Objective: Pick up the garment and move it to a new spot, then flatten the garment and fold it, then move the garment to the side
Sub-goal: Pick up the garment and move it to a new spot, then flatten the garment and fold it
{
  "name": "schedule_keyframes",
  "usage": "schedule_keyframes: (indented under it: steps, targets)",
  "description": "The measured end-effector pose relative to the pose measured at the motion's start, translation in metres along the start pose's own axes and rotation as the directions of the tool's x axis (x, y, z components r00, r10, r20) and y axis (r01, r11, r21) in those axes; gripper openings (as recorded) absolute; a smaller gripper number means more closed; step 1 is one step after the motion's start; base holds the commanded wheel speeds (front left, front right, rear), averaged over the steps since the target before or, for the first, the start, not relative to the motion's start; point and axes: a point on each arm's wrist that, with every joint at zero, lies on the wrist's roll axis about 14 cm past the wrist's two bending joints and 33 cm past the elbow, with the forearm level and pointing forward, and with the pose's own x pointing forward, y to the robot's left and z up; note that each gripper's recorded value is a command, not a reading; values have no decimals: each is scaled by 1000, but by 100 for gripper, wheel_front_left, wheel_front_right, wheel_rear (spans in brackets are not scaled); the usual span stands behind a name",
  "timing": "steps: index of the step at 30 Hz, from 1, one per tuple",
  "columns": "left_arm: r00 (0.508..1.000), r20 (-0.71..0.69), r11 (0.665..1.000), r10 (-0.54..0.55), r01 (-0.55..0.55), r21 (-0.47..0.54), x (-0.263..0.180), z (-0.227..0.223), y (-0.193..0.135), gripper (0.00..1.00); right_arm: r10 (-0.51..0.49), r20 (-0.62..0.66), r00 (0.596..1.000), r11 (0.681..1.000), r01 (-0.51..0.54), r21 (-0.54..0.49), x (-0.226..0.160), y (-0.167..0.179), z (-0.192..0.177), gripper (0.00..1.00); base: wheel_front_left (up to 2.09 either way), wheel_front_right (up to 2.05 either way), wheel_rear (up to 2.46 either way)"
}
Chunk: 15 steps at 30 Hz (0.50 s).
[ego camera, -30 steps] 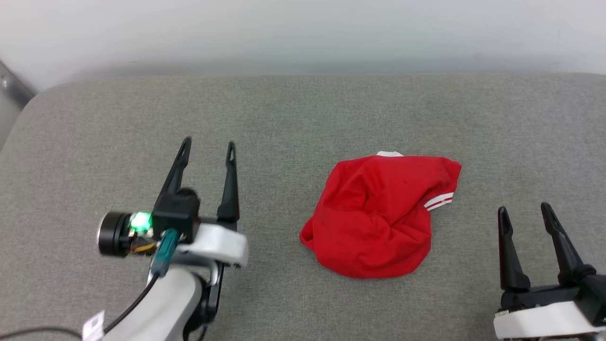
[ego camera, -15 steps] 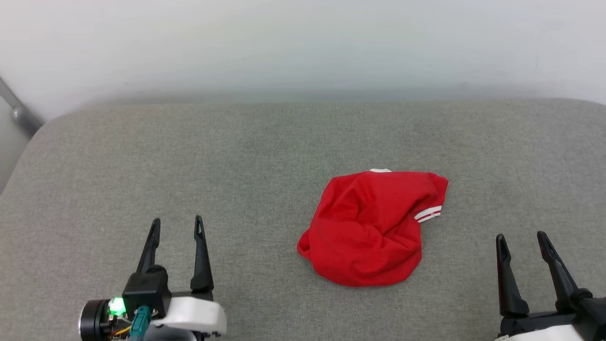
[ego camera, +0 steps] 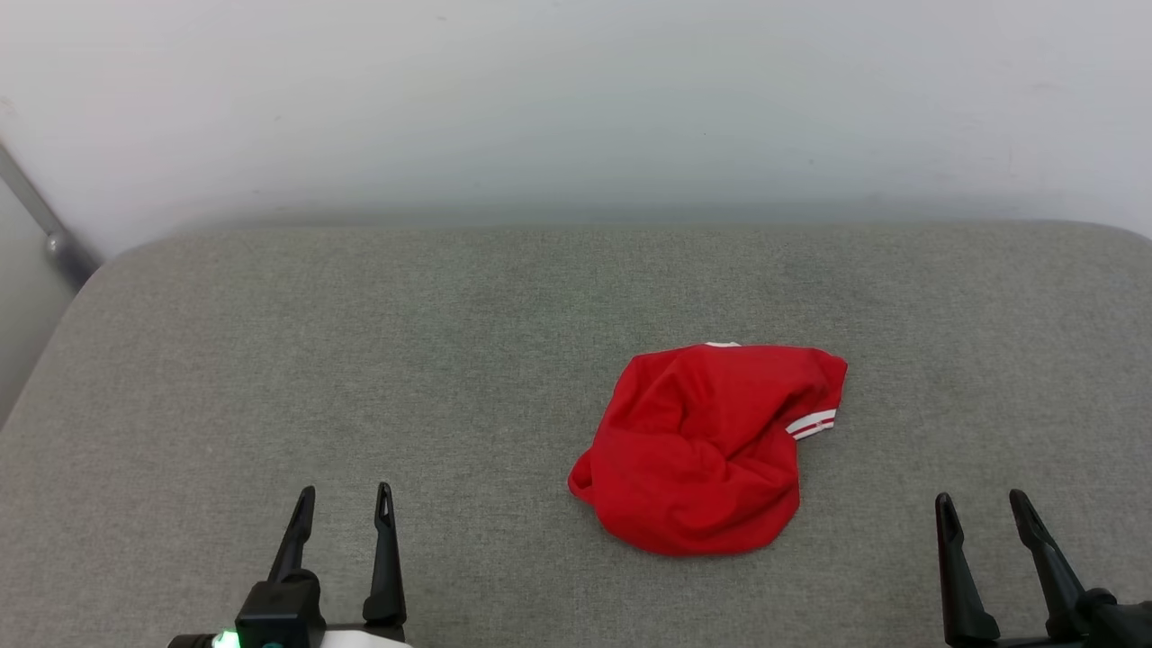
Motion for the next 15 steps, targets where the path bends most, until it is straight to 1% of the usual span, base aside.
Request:
schedule_keyframes:
  steps: [15]
  targets:
    - [1000,-18,1000,12,-12,-6,-4,-7,6,100,5,-18,1000,1000,-4,30,-3,3,-6,100,0,0,0]
